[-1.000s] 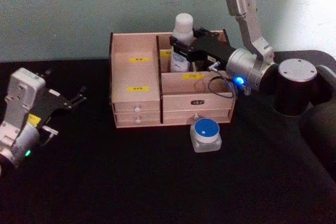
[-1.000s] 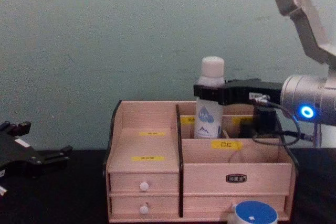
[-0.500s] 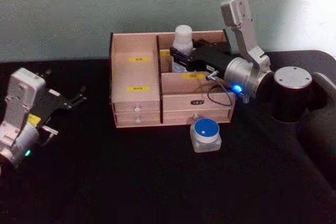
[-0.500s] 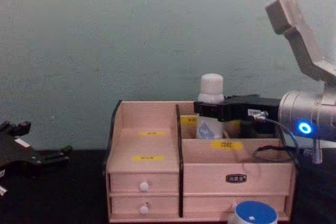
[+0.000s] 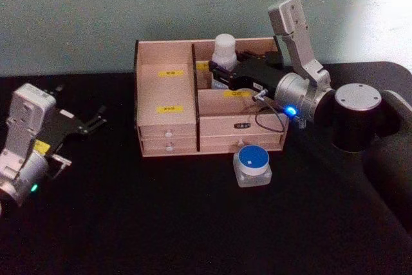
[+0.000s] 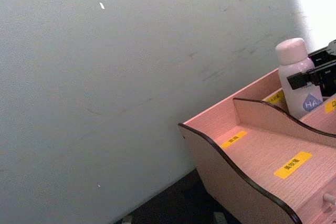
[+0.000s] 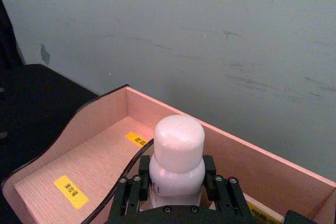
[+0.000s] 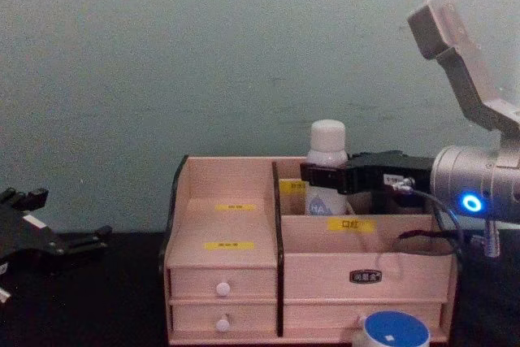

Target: Pick up the facial cleanser and watermelon frost from the table and place them into the tiered storage box.

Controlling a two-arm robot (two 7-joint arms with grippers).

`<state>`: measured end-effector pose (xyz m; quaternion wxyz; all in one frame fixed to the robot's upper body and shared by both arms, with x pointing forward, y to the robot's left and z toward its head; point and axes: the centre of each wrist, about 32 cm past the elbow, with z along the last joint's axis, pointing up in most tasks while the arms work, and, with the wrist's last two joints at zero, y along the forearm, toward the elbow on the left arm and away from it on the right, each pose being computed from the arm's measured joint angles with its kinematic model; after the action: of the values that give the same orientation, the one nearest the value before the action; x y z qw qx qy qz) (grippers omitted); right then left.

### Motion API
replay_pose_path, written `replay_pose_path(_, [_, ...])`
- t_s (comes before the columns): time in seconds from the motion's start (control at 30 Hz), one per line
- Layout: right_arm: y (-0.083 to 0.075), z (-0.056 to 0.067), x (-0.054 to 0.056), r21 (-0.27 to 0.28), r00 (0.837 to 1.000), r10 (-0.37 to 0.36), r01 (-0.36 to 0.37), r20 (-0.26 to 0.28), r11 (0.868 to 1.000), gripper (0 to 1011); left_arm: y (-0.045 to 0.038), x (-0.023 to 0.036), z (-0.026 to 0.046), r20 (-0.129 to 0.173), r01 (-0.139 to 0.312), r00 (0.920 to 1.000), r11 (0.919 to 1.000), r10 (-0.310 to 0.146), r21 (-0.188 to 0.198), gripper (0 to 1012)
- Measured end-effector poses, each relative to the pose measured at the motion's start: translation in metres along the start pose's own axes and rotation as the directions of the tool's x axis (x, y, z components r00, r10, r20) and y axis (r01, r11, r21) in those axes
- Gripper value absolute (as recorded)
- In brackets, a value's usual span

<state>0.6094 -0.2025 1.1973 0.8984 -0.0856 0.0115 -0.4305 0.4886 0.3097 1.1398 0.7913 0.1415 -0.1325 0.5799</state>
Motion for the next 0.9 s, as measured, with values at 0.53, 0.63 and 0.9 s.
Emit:
replay_pose_path(0.53, [-0.0002,0.0004,0.0002,0.002,1.000,-0.001,0.001,-0.002,1.000,868,0.0000,0.0000,0.0000,0.000,0.000,1.0000,1.0000,0.000,0.000,1001])
replay_pose_path(0.63, [-0.0003,0.0004,0.0002,0.003,1.000,-0.001,0.001,-0.003,1.000,942,0.0000,0.0000,0.0000,0.000,0.000,1.0000,1.0000,0.000,0.000,1001])
replay_pose_path(0.9, [-0.0003,0.0004,0.0003,0.003,1.000,-0.001,0.001,-0.003,1.000,1000,0.0000,0.0000,0.0000,0.000,0.000,1.0000,1.0000,0.000,0.000,1001])
